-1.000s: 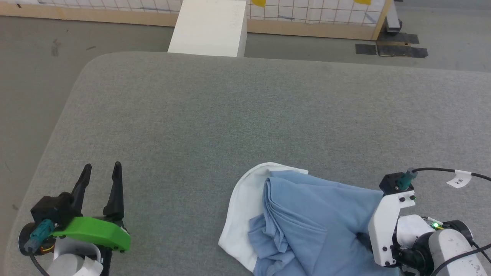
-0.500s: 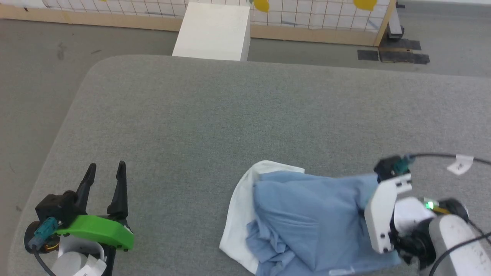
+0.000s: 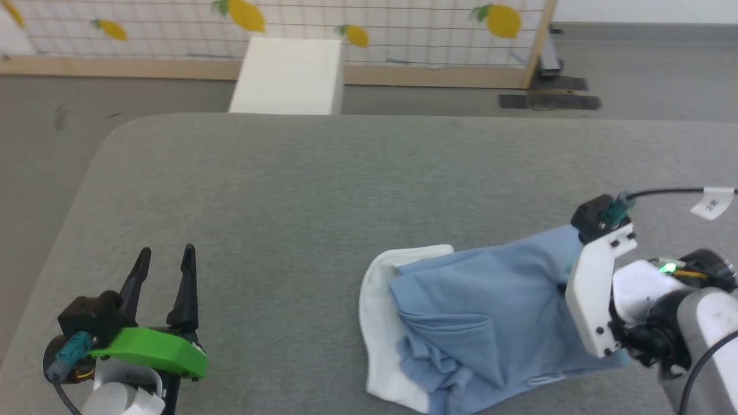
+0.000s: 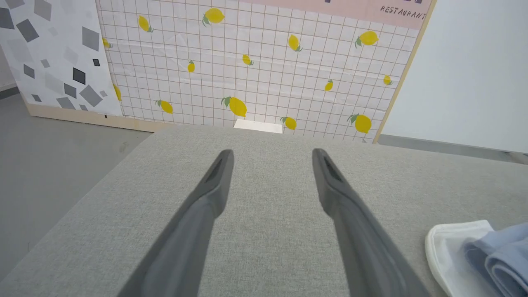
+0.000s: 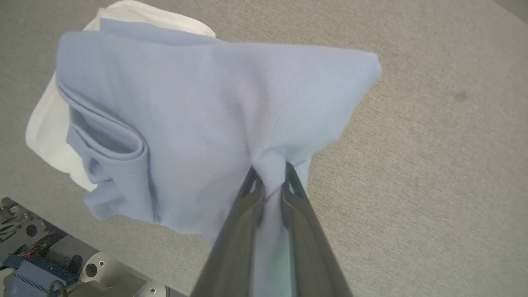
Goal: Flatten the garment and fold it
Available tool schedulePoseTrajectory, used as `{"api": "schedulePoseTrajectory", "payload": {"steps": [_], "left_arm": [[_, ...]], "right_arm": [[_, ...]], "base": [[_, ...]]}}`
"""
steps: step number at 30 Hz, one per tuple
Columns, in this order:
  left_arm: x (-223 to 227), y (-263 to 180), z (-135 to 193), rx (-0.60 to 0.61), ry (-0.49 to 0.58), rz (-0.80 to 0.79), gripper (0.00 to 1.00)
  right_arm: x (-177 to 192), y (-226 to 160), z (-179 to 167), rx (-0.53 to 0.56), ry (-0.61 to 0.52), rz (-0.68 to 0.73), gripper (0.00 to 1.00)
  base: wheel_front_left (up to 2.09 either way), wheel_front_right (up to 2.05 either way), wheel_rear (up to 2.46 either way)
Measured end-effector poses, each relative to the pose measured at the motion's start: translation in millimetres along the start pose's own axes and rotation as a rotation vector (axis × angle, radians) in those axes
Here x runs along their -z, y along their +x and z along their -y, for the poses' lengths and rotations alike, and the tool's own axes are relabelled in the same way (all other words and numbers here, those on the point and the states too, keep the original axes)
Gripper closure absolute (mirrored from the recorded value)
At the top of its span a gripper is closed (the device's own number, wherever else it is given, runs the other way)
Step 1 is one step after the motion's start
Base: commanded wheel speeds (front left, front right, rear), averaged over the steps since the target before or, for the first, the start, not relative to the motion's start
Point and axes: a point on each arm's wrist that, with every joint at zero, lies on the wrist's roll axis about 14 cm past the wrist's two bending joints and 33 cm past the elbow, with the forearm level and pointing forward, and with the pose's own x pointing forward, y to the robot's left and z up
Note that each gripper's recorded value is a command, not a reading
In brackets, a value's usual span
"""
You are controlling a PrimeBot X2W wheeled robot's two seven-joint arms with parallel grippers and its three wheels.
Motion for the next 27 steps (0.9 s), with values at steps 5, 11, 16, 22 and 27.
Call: {"api": "schedulePoseTrajectory", "payload": {"steps": [5, 11, 16, 22, 27], "left_arm": [[1.1, 19.7, 25.1, 0.078, -0.007, 0.005, 0.0], [5.8, 54.1, 62.7, 0.219, 0.01, -0.006, 0.0], [11.8, 85.3, 84.5, 0.317, 0.031, -0.016, 0.0], [29.2, 115.9, 85.4, 0.375, 0.07, -0.048, 0.0], [54.1, 135.8, 71.2, 0.383, 0.104, -0.097, 0.0]], "right_arm": [[6.5, -19.3, 40.8, 0.11, 0.018, -0.028, 1.0], [32.5, -46.2, 108.8, 0.295, 0.139, -0.059, 1.0], [69.5, -67.7, 167.3, 0.47, 0.255, -0.116, 1.0], [97.1, -93.8, 226.8, 0.687, 0.37, -0.141, 1.0], [106.7, -99.7, 264.4, 0.832, 0.435, -0.138, 1.0]], "base": [[0.0, 0.0, 0.0], [0.0, 0.0, 0.0], [0.0, 0.0, 0.0], [0.0, 0.0, 0.0], [0.0, 0.0, 0.0]]}}
